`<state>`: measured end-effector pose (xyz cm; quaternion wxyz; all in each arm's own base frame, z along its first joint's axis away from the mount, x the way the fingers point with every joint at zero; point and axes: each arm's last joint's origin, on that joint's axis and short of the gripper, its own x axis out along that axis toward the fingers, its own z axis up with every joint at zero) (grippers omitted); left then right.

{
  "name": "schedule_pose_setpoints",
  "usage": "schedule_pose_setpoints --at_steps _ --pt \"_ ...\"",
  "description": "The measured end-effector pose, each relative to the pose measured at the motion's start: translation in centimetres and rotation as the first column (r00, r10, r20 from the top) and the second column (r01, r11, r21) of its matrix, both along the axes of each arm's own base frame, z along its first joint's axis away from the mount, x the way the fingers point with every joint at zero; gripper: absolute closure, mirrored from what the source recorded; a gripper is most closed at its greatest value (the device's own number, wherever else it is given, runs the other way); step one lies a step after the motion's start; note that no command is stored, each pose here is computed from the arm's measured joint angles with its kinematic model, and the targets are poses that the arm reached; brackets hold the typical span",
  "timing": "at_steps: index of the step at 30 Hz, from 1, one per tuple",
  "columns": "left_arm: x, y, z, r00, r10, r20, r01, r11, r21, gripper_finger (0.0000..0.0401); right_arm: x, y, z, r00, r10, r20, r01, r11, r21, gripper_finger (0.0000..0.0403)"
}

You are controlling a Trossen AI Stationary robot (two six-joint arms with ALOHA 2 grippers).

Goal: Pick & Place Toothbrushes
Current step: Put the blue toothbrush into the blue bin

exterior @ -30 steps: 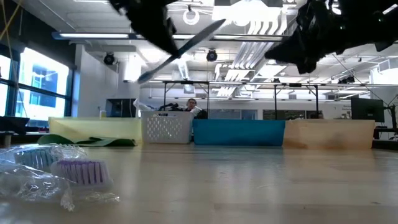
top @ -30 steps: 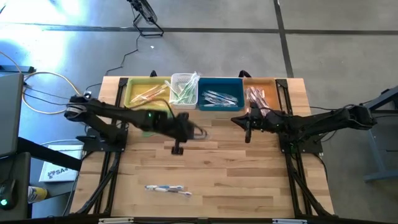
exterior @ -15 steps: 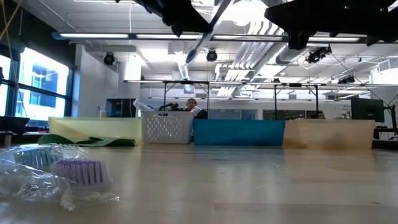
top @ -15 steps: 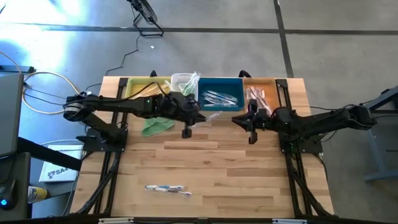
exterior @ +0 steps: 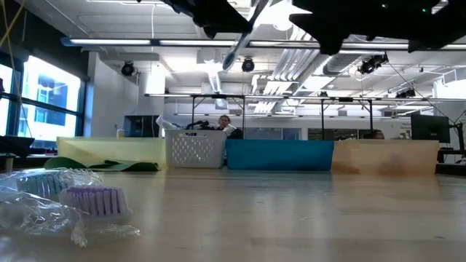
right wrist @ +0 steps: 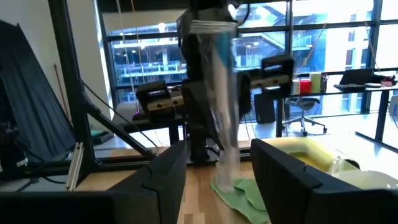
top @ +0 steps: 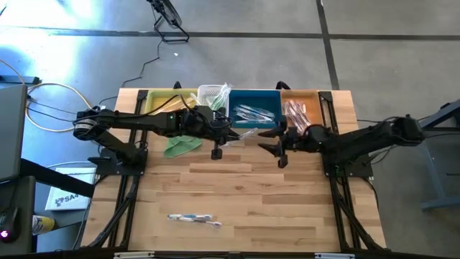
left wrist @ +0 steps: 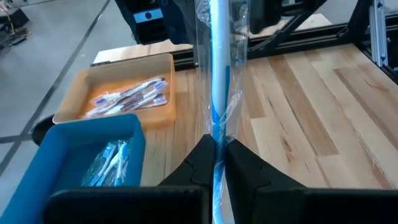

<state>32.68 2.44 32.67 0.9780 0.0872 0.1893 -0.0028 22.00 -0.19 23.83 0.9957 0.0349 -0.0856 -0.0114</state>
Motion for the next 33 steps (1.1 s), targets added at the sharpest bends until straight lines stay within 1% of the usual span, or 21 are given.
schedule_pose_setpoints --at_steps 5,8,12,18,23,25,27,33 --pt "0.0 0.0 0.0 1.0 0.0 0.0 0.0 1.0 0.0 0.0386 2.5 0.3 0.8 1.0 -0.003 -0.012 0.002 0.999 -0.041 0.0229" --pt "0.0 0.0 0.0 1.0 0.0 0.0 0.0 1.0 0.0 0.0386 3.5 0.2 1.2 1.0 -0.026 -0.01 0.025 0.999 -0.04 0.0229" --pt "0.0 0.0 0.0 1.0 0.0 0.0 0.0 1.0 0.001 0.0386 4.7 0.2 1.2 0.999 -0.024 -0.022 0.023 0.999 -0.038 0.0229" --pt "0.0 0.0 0.0 1.0 -0.001 -0.001 0.001 1.0 0.004 0.0386 6.1 0.2 0.9 0.999 -0.022 -0.045 0.02 0.999 -0.041 0.0229" --pt "0.0 0.0 0.0 1.0 -0.001 -0.004 0.001 1.0 0.003 0.0386 6.5 0.2 1.1 0.999 -0.022 -0.03 0.021 0.999 -0.043 0.0233" --pt "0.0 0.0 0.0 1.0 -0.001 -0.007 0.001 1.0 0.003 0.0386 6.4 0.2 1.2 1.0 -0.022 -0.022 0.021 0.999 -0.042 0.0246" --pt "0.0 0.0 0.0 1.0 -0.001 -0.006 0.001 1.0 0.003 0.0386 6.4 0.2 1.3 1.0 -0.022 -0.012 0.021 0.999 -0.042 0.0267" --pt "0.0 0.0 0.0 1.0 -0.004 -0.007 0.004 1.0 0.002 0.0386 6.4 0.2 1.4 1.0 -0.026 -0.006 0.026 0.999 -0.042 0.0355"
